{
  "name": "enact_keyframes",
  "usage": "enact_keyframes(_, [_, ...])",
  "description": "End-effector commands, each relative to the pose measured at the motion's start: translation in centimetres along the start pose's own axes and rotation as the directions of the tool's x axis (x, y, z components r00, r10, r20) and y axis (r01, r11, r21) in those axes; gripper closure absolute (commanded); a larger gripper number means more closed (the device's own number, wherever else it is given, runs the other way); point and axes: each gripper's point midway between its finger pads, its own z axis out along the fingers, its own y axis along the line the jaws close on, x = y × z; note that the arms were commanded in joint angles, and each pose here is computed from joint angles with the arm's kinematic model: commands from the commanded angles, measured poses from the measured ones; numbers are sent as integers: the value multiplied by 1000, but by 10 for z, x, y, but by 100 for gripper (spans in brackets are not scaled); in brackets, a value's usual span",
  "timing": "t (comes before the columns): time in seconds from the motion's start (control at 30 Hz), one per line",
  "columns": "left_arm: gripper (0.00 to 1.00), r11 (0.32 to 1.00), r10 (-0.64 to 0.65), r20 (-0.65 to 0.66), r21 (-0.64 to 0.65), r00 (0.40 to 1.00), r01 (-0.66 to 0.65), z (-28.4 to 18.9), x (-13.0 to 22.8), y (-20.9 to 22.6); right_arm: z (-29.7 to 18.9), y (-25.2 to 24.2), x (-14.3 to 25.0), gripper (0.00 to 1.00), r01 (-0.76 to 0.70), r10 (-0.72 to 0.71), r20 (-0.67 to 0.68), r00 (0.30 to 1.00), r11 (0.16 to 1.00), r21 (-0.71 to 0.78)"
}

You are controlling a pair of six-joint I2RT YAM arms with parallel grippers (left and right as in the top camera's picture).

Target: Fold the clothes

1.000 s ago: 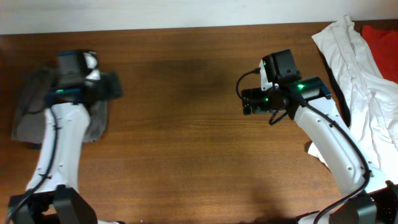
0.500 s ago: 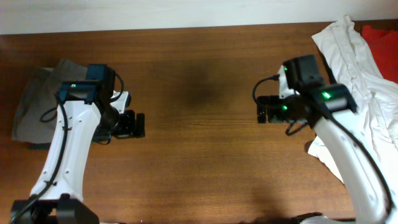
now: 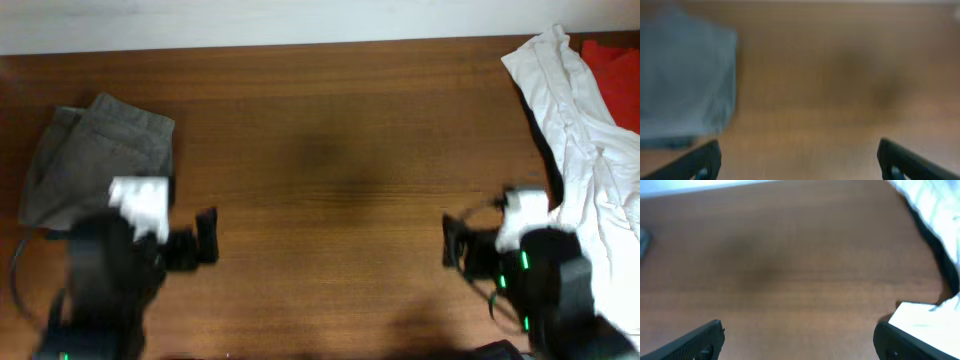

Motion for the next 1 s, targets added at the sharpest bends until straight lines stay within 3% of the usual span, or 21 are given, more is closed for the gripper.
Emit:
enact_keyframes(0.0, [1, 1000, 12, 186, -16, 982, -9, -22, 6, 2, 0, -21, 18, 1, -33, 26, 92, 995, 997, 74])
enact_keyframes(0.1, [1, 1000, 19, 291, -12, 957, -16, -44, 11, 1, 6, -19, 42, 1, -29, 27, 79, 996, 999, 23])
enact_keyframes(0.23, [1, 1000, 20, 303, -11, 953, -17, -62, 27, 0, 19, -22, 69, 1, -19, 18, 18, 1000, 999, 27])
enact_keyframes(0.63, [1, 1000, -1, 28, -24, 1000, 1, -53, 99, 4, 28, -30, 100, 1, 1, 4, -87, 996, 998, 60])
enact_keyframes(0.97, [1, 1000, 0, 33, -23, 999, 0, -53, 98, 4, 28, -30, 100, 1, 1, 4, -87, 996, 998, 60])
